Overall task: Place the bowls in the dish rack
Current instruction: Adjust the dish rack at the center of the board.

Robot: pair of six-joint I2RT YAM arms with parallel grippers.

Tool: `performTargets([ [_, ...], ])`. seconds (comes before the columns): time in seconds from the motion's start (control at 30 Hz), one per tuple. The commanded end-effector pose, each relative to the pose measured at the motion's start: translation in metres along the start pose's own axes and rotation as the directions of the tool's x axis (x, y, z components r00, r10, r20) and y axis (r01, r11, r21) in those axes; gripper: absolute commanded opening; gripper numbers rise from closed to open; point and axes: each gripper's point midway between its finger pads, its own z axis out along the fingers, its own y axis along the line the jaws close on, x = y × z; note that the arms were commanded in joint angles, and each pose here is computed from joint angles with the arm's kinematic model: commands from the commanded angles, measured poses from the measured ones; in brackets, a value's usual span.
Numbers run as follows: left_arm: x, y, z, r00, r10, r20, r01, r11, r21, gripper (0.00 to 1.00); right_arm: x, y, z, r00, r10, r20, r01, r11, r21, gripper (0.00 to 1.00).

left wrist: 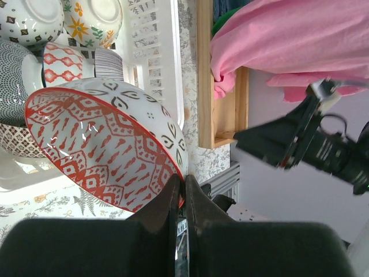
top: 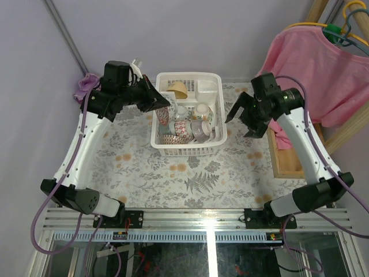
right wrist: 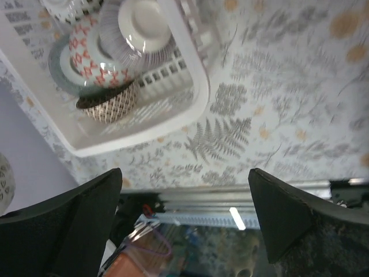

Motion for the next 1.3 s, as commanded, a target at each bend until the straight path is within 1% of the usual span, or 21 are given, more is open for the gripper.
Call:
performTargets([
  [0.0,0.005,-0.022,-0.02,0.999,-0.05,-0.009,0.051,0.997,0.066,0.0,0.052,0.015,0.007,0.957,0.27,-0.11,-0.268,0.963,0.031,0.99],
  [0.07,0.007,-0.019,-0.02,0.998,-0.055,-0.013,0.056,0.996,0.066,0.0,0.063,0.02,0.012,0.945,0.307,-0.109,-0.302,0.951,0.06,1.0],
  [0.17,0.01,-0.021,-0.026,0.998,-0.053,-0.021,0.055,0.995,0.08,0.0,0.068,0.034,0.023,0.933,0.349,-0.092,-0.343,0.937,0.07,1.0],
  [0.3,0.012,-0.021,-0.028,0.998,-0.05,-0.032,0.053,0.995,0.087,0.0,0.079,0.041,0.042,0.925,0.368,-0.093,-0.354,0.925,0.135,1.0],
  [0.4,0.01,-0.022,-0.031,0.999,-0.046,-0.028,0.049,0.994,0.097,0.0,0.081,0.048,0.058,0.923,0.375,-0.092,-0.36,0.921,0.148,1.0],
  [0.63,0.009,-0.021,-0.036,0.999,-0.05,-0.018,0.051,0.994,0.099,0.0,0.097,0.056,0.091,0.947,0.302,-0.113,-0.269,0.932,0.241,0.98],
  [0.93,0.011,-0.014,-0.033,0.998,-0.06,-0.019,0.061,0.995,0.082,0.0,0.114,0.05,0.109,0.96,0.244,-0.139,-0.198,0.938,0.283,0.93],
  [1.27,0.01,-0.01,-0.027,0.998,-0.063,-0.026,0.064,0.995,0.073,0.0,0.124,0.045,0.131,0.964,0.22,-0.149,-0.162,0.931,0.327,0.91],
])
